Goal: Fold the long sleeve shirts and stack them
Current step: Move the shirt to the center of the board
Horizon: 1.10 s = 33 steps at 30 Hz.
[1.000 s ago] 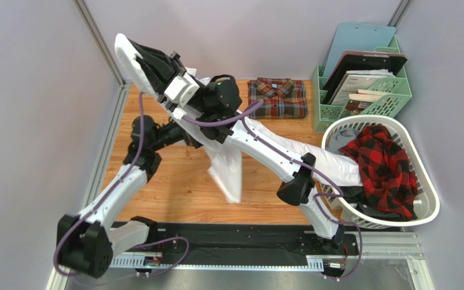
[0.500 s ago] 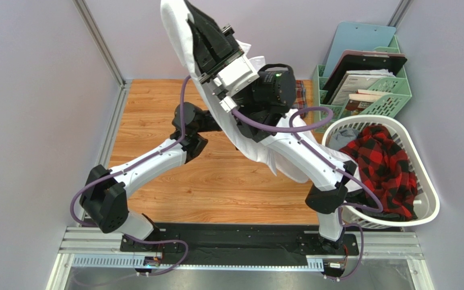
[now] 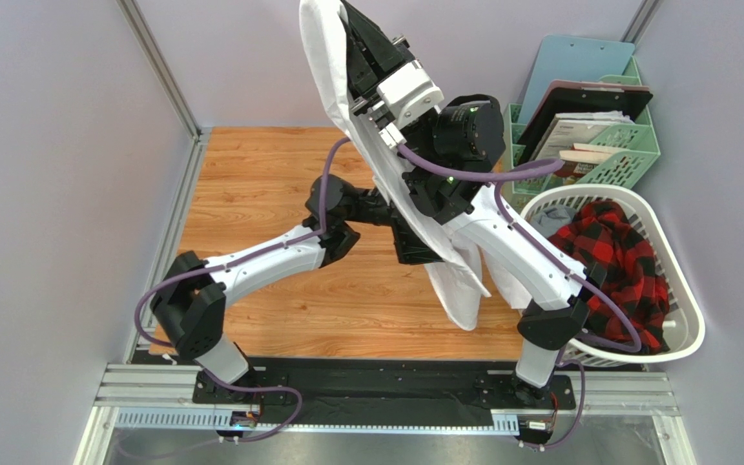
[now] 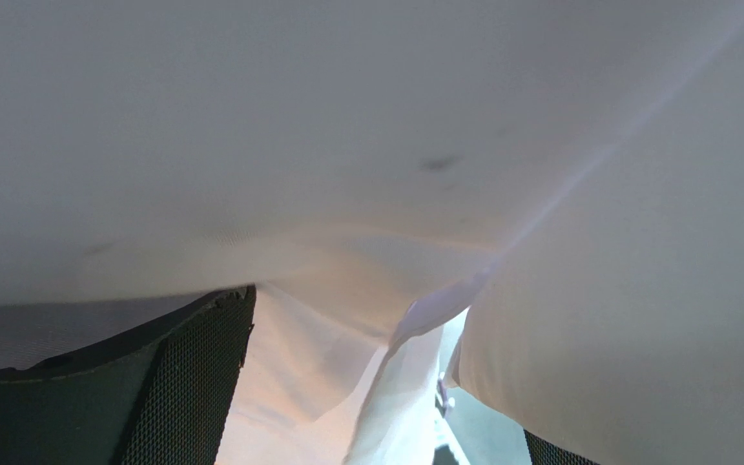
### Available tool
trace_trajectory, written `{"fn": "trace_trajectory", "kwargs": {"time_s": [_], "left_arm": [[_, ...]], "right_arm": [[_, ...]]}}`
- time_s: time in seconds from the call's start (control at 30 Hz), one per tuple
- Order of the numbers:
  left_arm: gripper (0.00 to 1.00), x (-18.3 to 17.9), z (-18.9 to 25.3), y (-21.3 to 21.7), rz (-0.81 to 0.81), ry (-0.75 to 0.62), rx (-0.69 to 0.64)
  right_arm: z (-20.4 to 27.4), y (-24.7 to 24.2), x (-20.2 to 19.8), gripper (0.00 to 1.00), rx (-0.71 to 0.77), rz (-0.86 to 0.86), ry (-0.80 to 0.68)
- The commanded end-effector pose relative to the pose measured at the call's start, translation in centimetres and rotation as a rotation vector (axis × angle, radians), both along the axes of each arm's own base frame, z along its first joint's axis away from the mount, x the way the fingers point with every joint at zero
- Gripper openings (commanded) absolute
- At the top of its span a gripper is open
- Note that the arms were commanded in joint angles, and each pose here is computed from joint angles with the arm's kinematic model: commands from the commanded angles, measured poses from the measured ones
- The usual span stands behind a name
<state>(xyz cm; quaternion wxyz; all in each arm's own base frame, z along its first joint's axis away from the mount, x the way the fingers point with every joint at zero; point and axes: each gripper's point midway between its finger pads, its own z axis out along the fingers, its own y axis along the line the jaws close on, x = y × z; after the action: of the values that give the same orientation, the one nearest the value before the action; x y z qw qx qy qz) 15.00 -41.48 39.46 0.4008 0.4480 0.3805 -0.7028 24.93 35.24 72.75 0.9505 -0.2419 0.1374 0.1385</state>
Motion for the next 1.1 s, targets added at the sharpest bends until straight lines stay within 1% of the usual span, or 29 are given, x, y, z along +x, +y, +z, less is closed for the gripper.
{"fn": "trace_trajectory", "kwargs": {"time_s": [0.0,0.07,0.1,0.13,0.17,0.2,0.23,0.27,0.3,0.33,0.4,0.43,0.47,0.5,0.53,0.57,0.6,0.63,0.67,0.7,0.73,0.77,0.8,0.83,0.87,0.93,0.97,1.0,1.07], "left_arm": [[0.99,-1.4,4.1,-2.5,-0.014,-0.102,-0.149],[0.99,0.4,3.4,-4.2,0.05,-0.042,-0.131],[0.99,2.2,4.0,-4.9,0.125,0.005,-0.149],[0.99,3.5,3.1,-5.8,0.164,0.045,-0.124],[0.99,4.5,2.8,-6.2,0.205,0.054,-0.123],[0.99,6.1,3.7,-6.5,0.278,0.088,-0.146],[0.99,7.4,2.6,-7.3,0.316,0.137,-0.107],[0.98,8.2,2.5,-7.7,0.342,0.174,-0.103],[0.98,8.8,3.5,-7.8,0.359,0.179,-0.123],[0.99,9.0,3.0,-8.5,0.354,0.186,-0.115],[0.99,9.0,3.7,-9.1,0.37,0.181,-0.134],[0.99,9.4,3.0,-9.6,0.382,0.193,-0.118],[0.99,10.0,3.4,-9.8,0.409,0.205,-0.13],[0.99,10.6,2.6,-10.3,0.435,0.232,-0.104],[0.89,11.4,2.3,-10.4,0.462,0.275,-0.091],[0.83,12.7,2.1,-10.4,0.519,0.318,-0.09],[0.75,13.4,1.4,-10.6,0.54,0.349,-0.068],[0.54,14.0,1.3,-10.4,0.549,0.387,-0.064],[0.44,15.0,1.9,-10.2,0.577,0.413,-0.077],[0.36,16.3,1.9,-9.6,0.606,0.433,-0.071],[0.17,17.0,2.4,-9.1,0.623,0.439,-0.083],[0.11,18.6,3.5,-7.8,0.654,0.43,-0.109],[0.06,19.3,4.3,-6.9,0.667,0.424,-0.12],[0.0,20.1,5.0,-5.9,0.684,0.416,-0.135],[0.0,22.1,5.4,-3.8,0.724,0.404,-0.143],[0.0,23.2,7.2,-0.8,0.764,0.351,-0.155],[0.0,25.0,7.0,1.6,0.813,0.333,-0.14],[0.0,25.0,7.8,3.5,0.844,0.323,-0.122],[0.0,25.8,7.6,6.9,0.897,0.225,-0.082]], "right_arm": [[1.9,-2.6,-1.9,0.0,0.096,0.079,0.042],[1.8,-2.4,-2.3,0.0,0.096,0.1,0.056],[1.8,-2.3,-2.5,0.0,0.096,0.103,0.059],[1.5,-1.8,-2.9,0.0,0.087,0.115,0.062],[1.6,-2.0,-3.4,0.0,0.086,0.119,0.055],[1.7,-2.0,-3.8,0.0,0.08,0.111,0.04],[1.6,-1.8,-4.3,0.0,0.077,0.112,0.033],[1.4,-1.6,-4.5,0.0,0.066,0.106,0.028],[1.4,-1.7,-4.7,0.0,0.059,0.082,0.008],[1.4,-1.6,-4.9,0.0,0.061,0.082,0.006],[1.5,-1.9,-4.7,0.0,0.072,0.069,0.017],[1.6,-2.1,-4.6,0.0,0.077,0.065,0.02],[1.6,-2.2,-4.5,0.0,0.079,0.061,0.023],[1.6,-2.3,-4.6,0.0,0.083,0.058,0.026],[1.9,-2.8,-4.9,0.0,0.09,0.057,0.023],[1.8,-2.8,-5.0,0.0,0.091,0.058,0.027],[1.4,-2.7,-5.0,0.0,0.084,0.061,0.04],[1.6,-3.3,-5.4,0.0,0.094,0.075,0.051],[1.4,-3.4,-5.5,0.0,0.091,0.086,0.071],[0.7,-2.8,-5.5,0.0,0.073,0.108,0.104],[1.0,-3.7,-6.3,0.0,0.078,0.128,0.113],[0.5,-3.4,-6.6,0.0,0.055,0.152,0.134],[-1.0,-2.2,-7.0,0.0,0.015,0.173,0.153],[-0.7,-3.2,-8.0,0.0,0.021,0.182,0.138],[-0.9,-3.2,-8.6,0.0,0.002,0.173,0.115],[-1.0,-3.6,-9.4,0.0,-0.003,0.17,0.104],[-0.8,-4.1,-9.1,0.0,0.011,0.144,0.11],[-0.5,-4.8,-8.7,0.0,0.031,0.112,0.123],[0.5,-6.4,-7.8,0.0,0.086,0.043,0.141]]}}
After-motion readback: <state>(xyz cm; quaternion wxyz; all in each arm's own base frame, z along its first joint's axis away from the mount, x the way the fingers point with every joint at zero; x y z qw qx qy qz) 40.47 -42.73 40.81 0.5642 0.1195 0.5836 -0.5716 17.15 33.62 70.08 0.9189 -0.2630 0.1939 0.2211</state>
